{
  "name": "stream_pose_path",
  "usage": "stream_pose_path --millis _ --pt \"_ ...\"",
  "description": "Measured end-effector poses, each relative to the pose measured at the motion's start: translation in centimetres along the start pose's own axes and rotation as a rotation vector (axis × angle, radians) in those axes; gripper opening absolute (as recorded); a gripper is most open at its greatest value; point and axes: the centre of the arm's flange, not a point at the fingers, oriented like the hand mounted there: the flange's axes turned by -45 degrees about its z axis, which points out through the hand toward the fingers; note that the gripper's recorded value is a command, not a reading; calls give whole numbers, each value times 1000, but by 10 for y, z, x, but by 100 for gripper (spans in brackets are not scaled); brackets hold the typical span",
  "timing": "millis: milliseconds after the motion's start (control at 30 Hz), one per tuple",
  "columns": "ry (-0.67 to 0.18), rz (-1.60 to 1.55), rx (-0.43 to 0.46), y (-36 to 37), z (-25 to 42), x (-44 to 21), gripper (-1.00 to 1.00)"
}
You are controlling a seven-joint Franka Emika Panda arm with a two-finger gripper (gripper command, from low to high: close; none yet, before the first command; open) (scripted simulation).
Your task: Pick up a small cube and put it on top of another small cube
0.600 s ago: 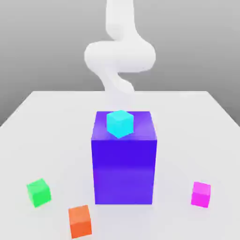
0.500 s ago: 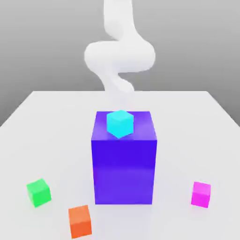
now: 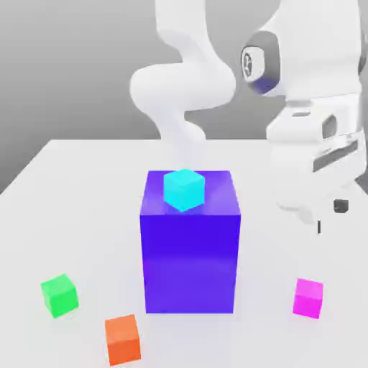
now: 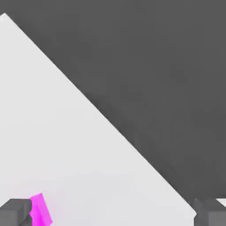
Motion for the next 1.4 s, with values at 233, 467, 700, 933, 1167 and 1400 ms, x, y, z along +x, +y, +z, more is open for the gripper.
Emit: stream_pose_path --millis 233,467,700,933,1167,1400 --pt "-154 -256 80 -65 115 -29 0" --pt "-160 -266 85 -71 167 -39 -100" --pt "-162 -267 84 -70 150 -36 -100" --pt "-87 -326 50 -44 84 -2 -100" --pt "23 -436 -55 50 27 15 -100" --pt "-33 -414 -111 179 -4 -101 -100"
